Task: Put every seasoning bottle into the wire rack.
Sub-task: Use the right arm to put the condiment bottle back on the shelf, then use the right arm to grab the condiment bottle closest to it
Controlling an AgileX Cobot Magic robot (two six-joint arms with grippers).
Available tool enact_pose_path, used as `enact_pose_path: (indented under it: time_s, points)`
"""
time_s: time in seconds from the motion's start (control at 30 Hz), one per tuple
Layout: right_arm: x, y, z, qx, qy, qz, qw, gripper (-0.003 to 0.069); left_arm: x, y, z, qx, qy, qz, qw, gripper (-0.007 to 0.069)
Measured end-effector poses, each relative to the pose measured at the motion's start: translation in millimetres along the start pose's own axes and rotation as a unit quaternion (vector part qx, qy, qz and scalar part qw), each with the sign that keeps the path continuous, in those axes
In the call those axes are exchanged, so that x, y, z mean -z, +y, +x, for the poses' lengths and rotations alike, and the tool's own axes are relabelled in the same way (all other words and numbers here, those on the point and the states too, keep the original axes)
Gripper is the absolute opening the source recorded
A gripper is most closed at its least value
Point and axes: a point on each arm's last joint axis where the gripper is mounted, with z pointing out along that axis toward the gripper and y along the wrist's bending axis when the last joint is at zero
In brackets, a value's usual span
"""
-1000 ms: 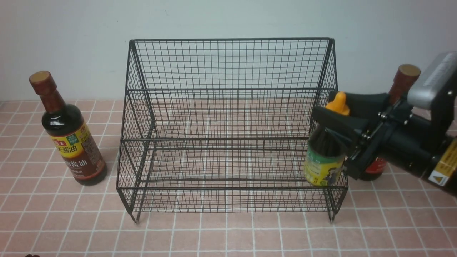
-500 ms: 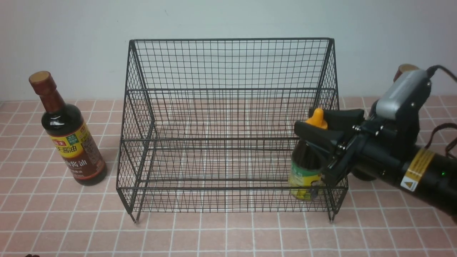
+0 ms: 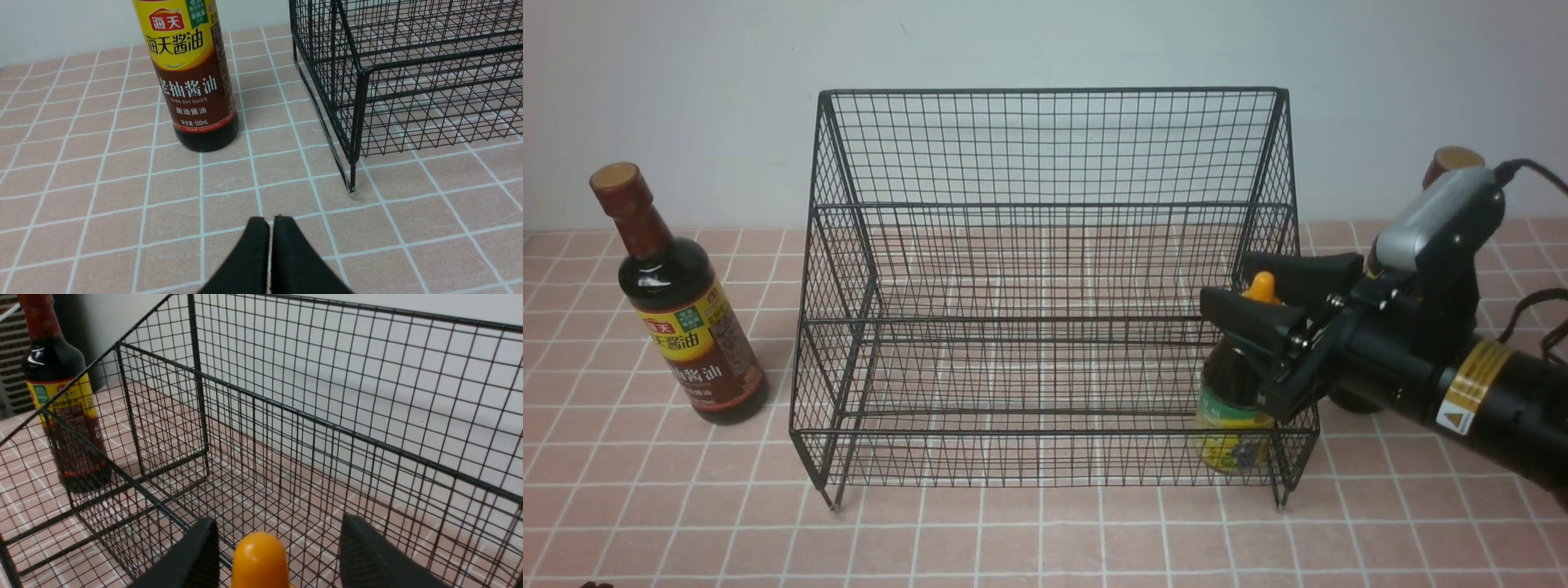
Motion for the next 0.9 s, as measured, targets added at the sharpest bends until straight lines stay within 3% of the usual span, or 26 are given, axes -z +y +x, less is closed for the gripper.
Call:
enact_pose_path:
  time_s: [0.3, 0.47, 0.67, 0.8, 0.9]
  points:
    - [30.4, 1.7, -53.1, 0.002, -0.067, 0.062, 0.996, 0.0411, 0.0, 0.0, 0.0, 0.000, 0.000, 0.000, 1.000, -0.0007]
    - [62.3, 0.0, -87.0, 0.044, -0.106, 0.150, 0.982, 0.0411, 0.0, 0.0, 0.0, 0.000, 0.000, 0.000, 1.000, -0.0007]
    - [83.2, -10.7, -96.9, 0.046, -0.103, 0.244, 0.963, 0.0412, 0.0, 0.0, 0.0, 0.000, 0.000, 0.000, 1.000, -0.0007]
    - [90.9, -32.7, -89.4, 0.025, -0.085, 0.316, 0.945, 0.0412, 0.0, 0.0, 0.0, 0.000, 0.000, 0.000, 1.000, -0.0007]
    - [87.4, -42.6, -81.2, 0.009, -0.076, 0.333, 0.940, 0.0412, 0.0, 0.0, 0.0, 0.000, 0.000, 0.000, 1.000, -0.0007]
